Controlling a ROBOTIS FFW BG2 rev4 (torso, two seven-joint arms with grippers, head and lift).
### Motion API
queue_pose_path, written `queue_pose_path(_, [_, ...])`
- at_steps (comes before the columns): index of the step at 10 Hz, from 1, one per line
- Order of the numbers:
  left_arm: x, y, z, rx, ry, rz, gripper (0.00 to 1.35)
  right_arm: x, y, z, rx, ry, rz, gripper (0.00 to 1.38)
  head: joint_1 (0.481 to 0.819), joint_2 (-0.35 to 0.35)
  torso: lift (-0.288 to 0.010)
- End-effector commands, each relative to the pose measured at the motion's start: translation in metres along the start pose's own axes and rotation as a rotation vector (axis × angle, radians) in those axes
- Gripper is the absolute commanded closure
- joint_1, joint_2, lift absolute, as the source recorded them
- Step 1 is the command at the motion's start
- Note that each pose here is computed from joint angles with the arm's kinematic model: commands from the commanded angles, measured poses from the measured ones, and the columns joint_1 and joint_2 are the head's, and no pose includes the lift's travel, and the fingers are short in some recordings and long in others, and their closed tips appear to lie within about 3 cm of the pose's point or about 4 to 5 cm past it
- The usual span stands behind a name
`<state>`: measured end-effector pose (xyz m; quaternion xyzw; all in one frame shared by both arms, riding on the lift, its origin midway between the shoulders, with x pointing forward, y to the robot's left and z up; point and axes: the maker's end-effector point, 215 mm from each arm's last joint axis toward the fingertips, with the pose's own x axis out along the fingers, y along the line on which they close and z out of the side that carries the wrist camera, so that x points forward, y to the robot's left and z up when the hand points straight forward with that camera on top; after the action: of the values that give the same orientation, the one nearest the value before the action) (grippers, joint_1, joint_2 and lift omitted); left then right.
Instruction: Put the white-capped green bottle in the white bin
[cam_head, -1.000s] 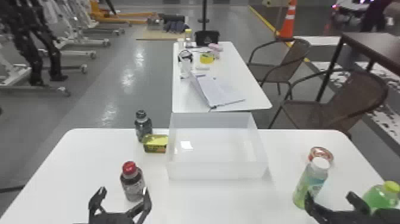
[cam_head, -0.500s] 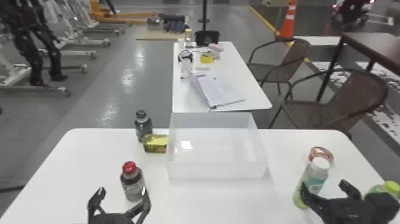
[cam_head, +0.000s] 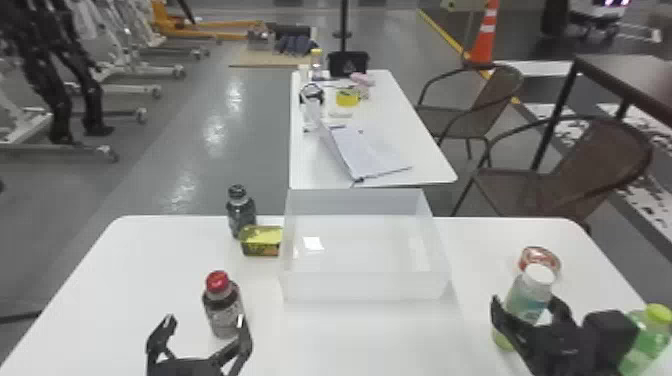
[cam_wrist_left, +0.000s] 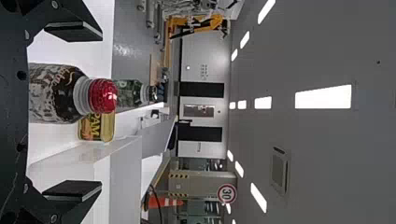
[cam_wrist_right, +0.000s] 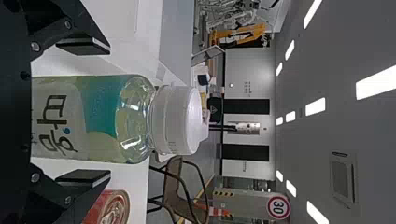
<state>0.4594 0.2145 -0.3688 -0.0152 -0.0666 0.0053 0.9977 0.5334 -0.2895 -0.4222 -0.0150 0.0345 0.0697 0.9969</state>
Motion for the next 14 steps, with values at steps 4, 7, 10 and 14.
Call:
queue_pose_path(4, [0.0,-0.001,-0.001,-0.005,0.001,0.002,0.17,-0.013,0.007,0.006,0.005,-0.014,0.007,0.73,0.549,0.0,-0.1])
queue_pose_path(7, [0.001,-0.001,-0.001,-0.005,0.001,0.002,0.18,-0.02,0.023,0.049,0.009,-0.07,0.02,0.73,0.549,0.0,-0.1])
queue_pose_path(10, [0.004,-0.003,0.0,-0.01,-0.003,-0.001,0.17,-0.007,0.04,0.11,0.064,-0.15,0.062,0.73,0.549,0.0,-0.1])
queue_pose_path(14, [0.004,-0.002,-0.002,-0.02,0.0,0.003,0.17,0.028,0.064,0.139,0.075,-0.233,0.142,0.73,0.549,0.0,-0.1])
